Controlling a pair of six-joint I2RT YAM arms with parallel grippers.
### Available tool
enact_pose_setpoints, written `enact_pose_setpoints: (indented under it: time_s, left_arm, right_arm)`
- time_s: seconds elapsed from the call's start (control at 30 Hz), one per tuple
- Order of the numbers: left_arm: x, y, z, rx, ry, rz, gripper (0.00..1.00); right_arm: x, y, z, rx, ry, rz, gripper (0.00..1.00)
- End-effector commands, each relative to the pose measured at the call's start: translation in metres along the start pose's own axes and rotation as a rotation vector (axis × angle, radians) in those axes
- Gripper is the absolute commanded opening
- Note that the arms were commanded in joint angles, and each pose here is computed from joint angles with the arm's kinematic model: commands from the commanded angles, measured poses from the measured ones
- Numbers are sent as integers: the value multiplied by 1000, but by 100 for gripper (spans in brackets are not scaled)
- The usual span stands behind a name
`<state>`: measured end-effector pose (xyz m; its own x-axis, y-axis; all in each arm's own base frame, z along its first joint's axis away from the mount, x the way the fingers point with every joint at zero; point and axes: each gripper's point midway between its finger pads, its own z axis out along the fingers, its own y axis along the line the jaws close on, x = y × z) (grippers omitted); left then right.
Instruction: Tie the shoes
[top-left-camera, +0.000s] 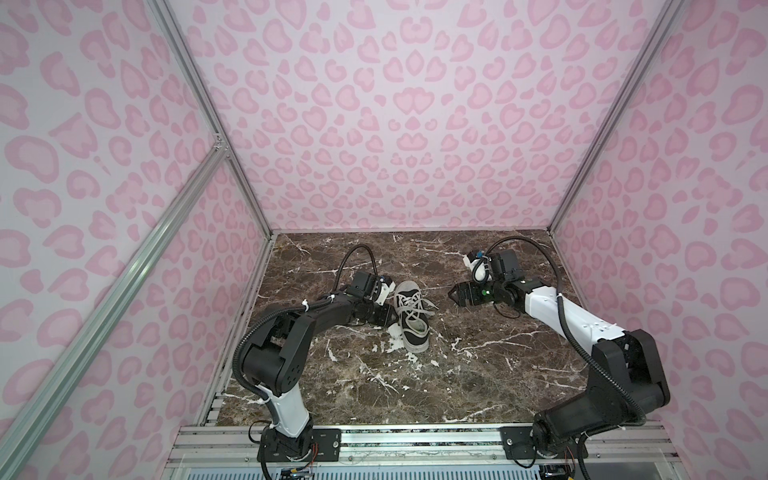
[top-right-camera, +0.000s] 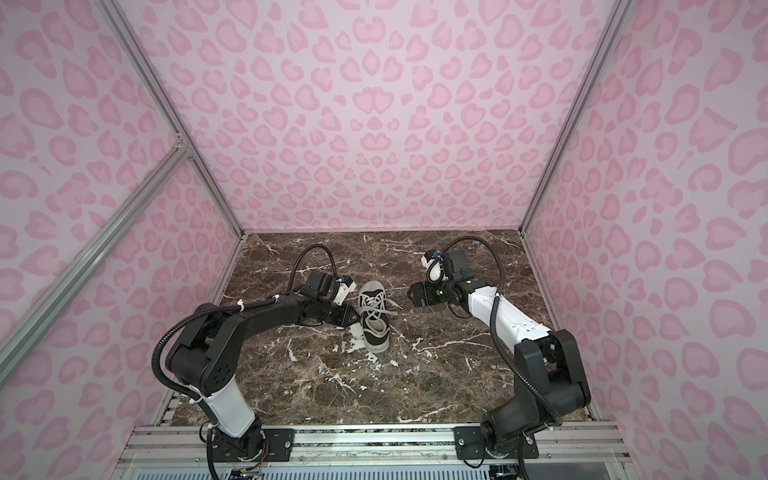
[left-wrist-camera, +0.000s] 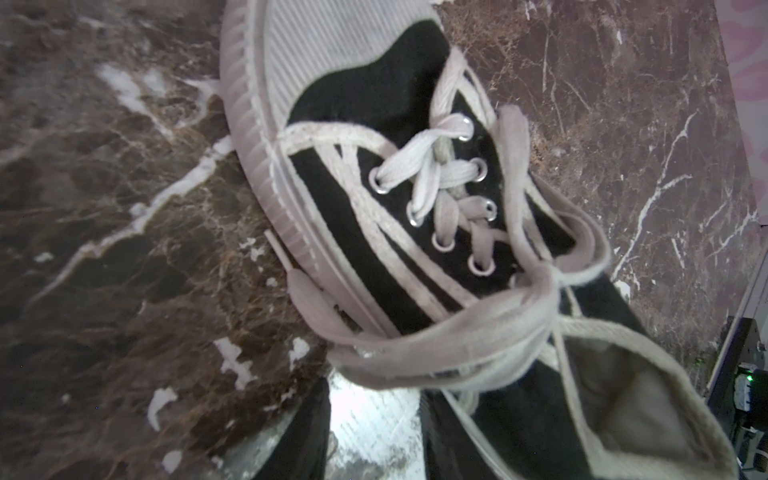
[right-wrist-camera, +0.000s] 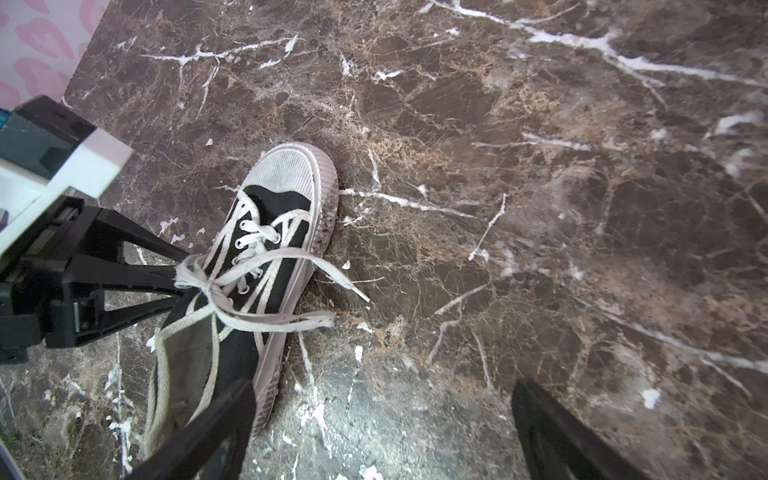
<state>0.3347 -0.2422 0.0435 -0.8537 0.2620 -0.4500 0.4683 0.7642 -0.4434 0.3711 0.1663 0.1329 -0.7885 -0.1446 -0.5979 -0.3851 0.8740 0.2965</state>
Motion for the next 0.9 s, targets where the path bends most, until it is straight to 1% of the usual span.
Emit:
enact_pose_setpoints:
  time_s: [0.0, 0.07, 0.23, 0.33, 0.43, 0.67, 0.87]
  left_arm:
    - [-13, -8, 1, 44, -32, 25, 39]
    - [-14, -9, 3, 54, -27, 25, 38]
    - [-13, -13, 7, 91, -30, 23, 24]
    - [-17, -19, 7, 127, -50, 25, 22]
    - [-20, -20, 8, 135, -56, 28, 17]
    - [-26, -16, 1, 86, -59, 44, 4]
    - [-35, -7, -13, -17, -59, 82, 4]
  right_arm:
    - [4, -2, 1, 7, 19, -10, 98]
    - [4, -2, 1, 6, 20, -8, 98]
    - [4, -1, 1, 2, 21, -10, 98]
    - [3, 0, -1, 1, 20, -15, 98]
    - [4, 0, -1, 3, 24, -19, 98]
    - [5, -1, -2, 4, 25, -21, 98]
    - [5, 0, -1, 0, 29, -22, 98]
